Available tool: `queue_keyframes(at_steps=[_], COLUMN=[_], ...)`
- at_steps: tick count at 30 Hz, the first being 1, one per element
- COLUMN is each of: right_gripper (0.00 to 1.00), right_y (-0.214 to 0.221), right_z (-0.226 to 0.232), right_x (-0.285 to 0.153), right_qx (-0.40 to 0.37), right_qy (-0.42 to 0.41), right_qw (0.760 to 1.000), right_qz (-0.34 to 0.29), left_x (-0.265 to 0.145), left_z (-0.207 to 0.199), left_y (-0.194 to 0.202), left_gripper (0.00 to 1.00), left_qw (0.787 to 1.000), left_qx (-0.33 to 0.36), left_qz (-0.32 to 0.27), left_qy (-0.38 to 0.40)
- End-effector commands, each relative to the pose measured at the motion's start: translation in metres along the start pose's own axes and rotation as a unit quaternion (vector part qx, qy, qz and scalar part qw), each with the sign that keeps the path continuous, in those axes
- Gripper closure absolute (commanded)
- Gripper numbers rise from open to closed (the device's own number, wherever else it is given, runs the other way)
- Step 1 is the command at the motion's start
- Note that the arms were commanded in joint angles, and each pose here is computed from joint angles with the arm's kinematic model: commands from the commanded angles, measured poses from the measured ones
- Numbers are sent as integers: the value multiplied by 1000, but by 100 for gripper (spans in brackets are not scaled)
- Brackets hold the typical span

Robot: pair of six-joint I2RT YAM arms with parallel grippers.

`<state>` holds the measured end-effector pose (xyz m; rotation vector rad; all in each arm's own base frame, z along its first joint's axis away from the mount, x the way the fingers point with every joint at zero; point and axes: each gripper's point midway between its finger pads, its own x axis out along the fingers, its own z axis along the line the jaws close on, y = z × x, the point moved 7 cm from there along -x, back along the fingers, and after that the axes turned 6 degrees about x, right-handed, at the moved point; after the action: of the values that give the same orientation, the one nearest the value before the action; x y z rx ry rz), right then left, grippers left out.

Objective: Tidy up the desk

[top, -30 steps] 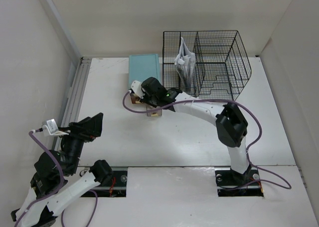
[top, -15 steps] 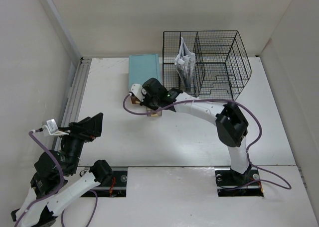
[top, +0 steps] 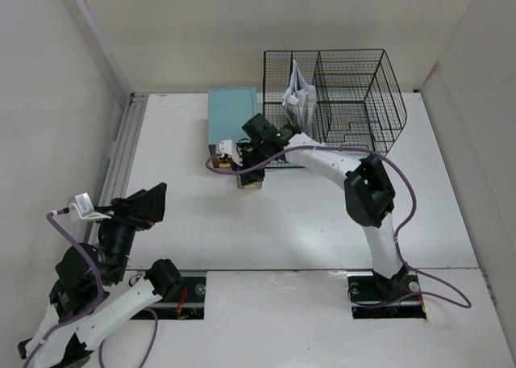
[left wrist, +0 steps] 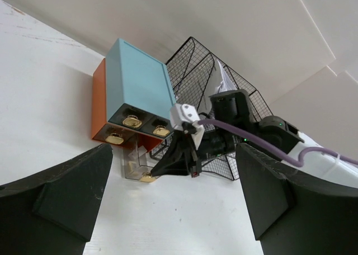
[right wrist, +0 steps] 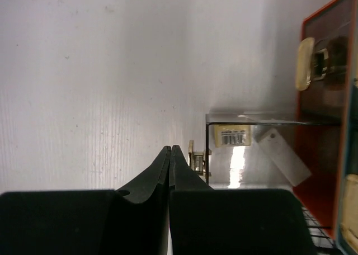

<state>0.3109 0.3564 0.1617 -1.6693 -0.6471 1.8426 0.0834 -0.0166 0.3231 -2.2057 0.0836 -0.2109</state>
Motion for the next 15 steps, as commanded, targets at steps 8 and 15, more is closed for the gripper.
queue_keyframes(at_steps=[8, 15], right_gripper=[100, 100], right_y=[19, 26], right_z=[-25, -47], right_x=[19, 27], right_qx=[55, 44], right_qy=[112, 314], right_qw=[991, 946], right_qz=[41, 61], left_x=[-1, -1], left_z=[0, 0], left_y=[-5, -5], left_gripper=[9, 9], left_qw=[1000, 1000], left_qx=[-11, -11], left_qz=[-12, -12], left_qy=[3, 3])
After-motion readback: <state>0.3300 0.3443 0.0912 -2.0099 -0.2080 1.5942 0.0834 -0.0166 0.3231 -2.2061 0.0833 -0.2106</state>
